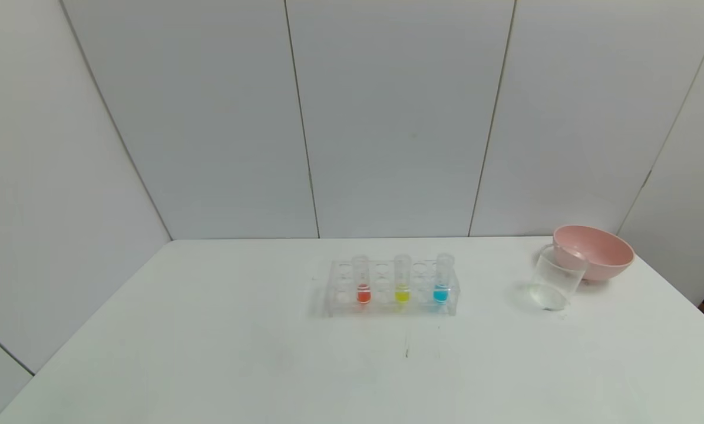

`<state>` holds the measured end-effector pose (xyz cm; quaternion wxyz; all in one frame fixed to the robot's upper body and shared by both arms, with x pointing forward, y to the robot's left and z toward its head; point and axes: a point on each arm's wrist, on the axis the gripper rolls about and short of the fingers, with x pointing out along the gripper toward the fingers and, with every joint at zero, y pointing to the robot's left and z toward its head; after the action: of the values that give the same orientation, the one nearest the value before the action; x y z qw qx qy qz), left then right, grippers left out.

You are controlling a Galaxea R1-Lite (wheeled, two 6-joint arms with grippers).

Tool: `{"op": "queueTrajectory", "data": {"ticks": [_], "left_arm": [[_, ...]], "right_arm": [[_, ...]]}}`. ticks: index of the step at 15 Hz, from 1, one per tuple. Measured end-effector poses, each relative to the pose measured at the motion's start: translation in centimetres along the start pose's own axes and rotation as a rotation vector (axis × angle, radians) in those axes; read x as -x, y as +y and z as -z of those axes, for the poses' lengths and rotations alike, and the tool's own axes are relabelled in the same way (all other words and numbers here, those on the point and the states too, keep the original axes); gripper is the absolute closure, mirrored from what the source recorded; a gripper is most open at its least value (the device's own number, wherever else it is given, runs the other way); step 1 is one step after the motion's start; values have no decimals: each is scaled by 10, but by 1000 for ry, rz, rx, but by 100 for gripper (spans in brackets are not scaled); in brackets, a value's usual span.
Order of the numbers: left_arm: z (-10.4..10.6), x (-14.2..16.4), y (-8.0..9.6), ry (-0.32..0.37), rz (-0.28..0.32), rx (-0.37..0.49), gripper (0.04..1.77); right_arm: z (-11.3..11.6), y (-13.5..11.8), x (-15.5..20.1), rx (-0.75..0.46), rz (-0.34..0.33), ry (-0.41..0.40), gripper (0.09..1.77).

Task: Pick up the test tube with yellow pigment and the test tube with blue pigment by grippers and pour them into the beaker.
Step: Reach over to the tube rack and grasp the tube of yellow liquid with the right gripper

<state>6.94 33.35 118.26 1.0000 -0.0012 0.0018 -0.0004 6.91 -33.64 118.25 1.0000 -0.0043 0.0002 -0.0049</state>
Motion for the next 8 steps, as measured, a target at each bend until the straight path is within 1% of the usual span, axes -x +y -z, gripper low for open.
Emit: {"op": "queueTrajectory", "data": {"ticks": [8], "left_arm": [[0,0,0,0,0,0,5]], "right_arm": [[0,0,0,-1,0,1,15]]}}
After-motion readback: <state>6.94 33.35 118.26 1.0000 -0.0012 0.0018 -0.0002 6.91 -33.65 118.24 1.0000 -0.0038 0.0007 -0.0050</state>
